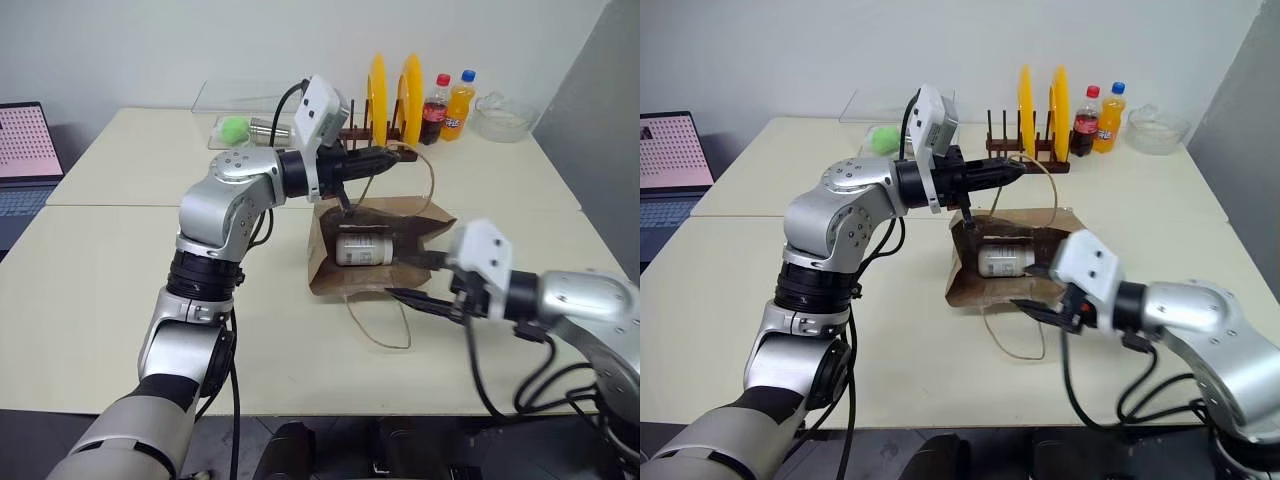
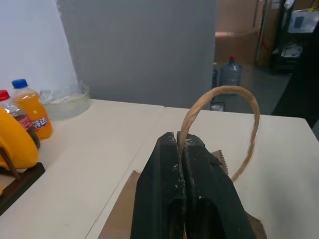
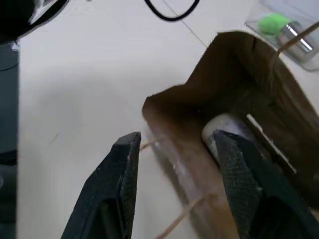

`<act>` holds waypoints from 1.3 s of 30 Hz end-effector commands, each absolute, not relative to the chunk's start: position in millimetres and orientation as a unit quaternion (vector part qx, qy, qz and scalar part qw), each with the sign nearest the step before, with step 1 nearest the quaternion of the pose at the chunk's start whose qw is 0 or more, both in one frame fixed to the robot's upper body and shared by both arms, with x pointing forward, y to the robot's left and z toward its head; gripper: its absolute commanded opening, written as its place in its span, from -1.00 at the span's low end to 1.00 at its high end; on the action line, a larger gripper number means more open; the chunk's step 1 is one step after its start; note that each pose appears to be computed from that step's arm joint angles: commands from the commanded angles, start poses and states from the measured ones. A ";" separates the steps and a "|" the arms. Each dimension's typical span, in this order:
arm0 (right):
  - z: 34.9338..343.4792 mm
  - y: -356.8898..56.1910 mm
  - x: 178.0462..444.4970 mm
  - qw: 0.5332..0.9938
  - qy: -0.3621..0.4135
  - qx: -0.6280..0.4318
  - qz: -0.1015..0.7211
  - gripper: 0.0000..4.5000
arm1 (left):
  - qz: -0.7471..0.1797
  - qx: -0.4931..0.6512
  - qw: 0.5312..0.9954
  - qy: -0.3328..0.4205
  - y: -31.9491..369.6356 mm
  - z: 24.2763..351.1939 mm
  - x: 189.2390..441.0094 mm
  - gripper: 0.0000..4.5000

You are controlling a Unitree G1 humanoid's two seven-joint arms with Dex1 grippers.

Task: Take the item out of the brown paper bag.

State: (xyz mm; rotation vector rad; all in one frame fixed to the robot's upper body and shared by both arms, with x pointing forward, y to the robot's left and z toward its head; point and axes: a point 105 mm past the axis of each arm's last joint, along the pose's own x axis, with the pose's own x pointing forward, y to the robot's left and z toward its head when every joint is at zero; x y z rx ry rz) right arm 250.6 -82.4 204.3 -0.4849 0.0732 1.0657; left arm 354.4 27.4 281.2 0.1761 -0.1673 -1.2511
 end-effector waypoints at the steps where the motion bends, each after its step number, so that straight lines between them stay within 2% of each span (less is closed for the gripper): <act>1: 196.6 -63.5 279.8 0.832 0.032 -0.291 0.470 0.06 | -0.586 0.088 0.798 -0.110 27.4 297.9 350.1 -1.00; 3: 190.8 -56.6 289.4 0.820 0.036 -0.325 0.469 0.06 | -0.585 0.088 0.799 -0.111 28.0 298.4 350.6 -1.00; 6: 183.1 -47.8 308.4 0.805 0.031 -0.378 0.455 0.33 | -0.581 0.089 0.801 -0.113 28.9 298.4 350.8 -1.00; 10: 175.8 -47.2 326.0 0.785 0.029 -0.447 0.427 0.97 | -0.580 0.089 0.802 -0.114 29.6 297.5 350.4 -1.00; 11: 174.4 -47.3 328.8 0.779 0.028 -0.460 0.424 0.99 | -0.579 0.089 0.802 -0.114 29.7 297.2 350.6 -1.00; 20: 160.5 -51.1 354.1 0.733 0.044 -0.556 0.388 0.99 | -0.575 0.090 0.804 -0.118 29.5 297.6 353.0 -1.00; 25: 146.2 -50.2 362.0 0.693 0.063 -0.598 0.399 0.99 | -0.574 0.091 0.805 -0.120 29.0 297.7 353.3 -1.00; 32: 131.6 -51.3 373.3 0.679 0.086 -0.611 0.399 0.99 | -0.569 0.092 0.808 -0.120 30.7 296.1 354.3 -1.00; 35: 130.3 -50.7 371.6 0.676 0.084 -0.608 0.408 0.72 | -0.565 0.095 0.811 -0.119 32.5 294.2 355.4 -1.00; 37: 134.6 -48.3 367.9 0.674 0.072 -0.605 0.417 0.40 | -0.562 0.097 0.813 -0.116 34.5 292.2 356.6 -1.00; 39: 142.4 -45.7 364.6 0.676 0.055 -0.600 0.424 0.34 | -0.557 0.101 0.816 -0.113 36.7 290.2 358.5 -1.00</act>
